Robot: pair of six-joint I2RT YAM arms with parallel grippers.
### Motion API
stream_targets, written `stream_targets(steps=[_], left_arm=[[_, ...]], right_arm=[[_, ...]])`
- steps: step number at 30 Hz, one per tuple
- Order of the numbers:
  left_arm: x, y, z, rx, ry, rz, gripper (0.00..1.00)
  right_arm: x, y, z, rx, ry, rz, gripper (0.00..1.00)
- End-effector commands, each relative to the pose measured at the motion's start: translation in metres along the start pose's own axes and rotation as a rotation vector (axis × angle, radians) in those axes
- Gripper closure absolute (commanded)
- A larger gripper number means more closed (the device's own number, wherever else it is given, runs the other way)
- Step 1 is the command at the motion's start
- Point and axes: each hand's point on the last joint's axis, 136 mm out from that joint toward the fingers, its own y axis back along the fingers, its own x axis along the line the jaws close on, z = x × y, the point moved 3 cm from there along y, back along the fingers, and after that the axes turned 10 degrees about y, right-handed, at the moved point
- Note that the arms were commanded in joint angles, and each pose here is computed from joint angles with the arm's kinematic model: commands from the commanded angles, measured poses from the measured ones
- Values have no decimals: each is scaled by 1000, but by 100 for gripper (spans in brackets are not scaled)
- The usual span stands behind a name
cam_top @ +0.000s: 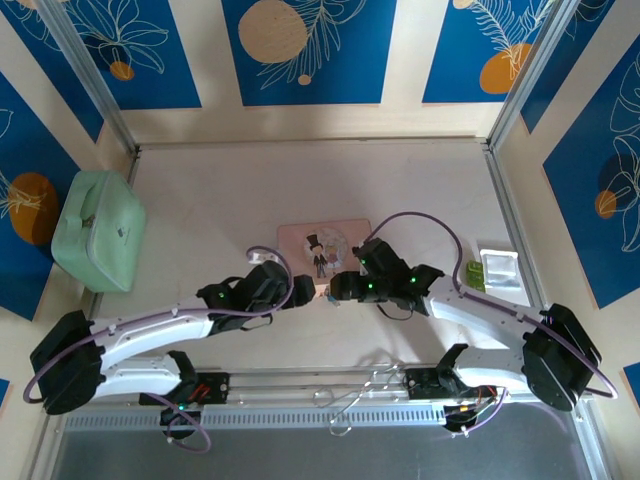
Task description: Unlock the padlock with the key
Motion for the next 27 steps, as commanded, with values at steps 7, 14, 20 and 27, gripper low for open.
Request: stream_targets(steps=[7,14,20,27], left_arm=[[5,-3,25,-49,-18,89,15],[31,-7,42,-59,24,183,21],[39,-9,56,-59,33,212,25],[34,-1,57,-46,55,191,28]], right_arm=[[14,-7,22,-24,58,14,32],[26,-19,33,-7,76,33,34],[46,-32,35,21,102,80,36],[59,-47,35,44,119,69,36]])
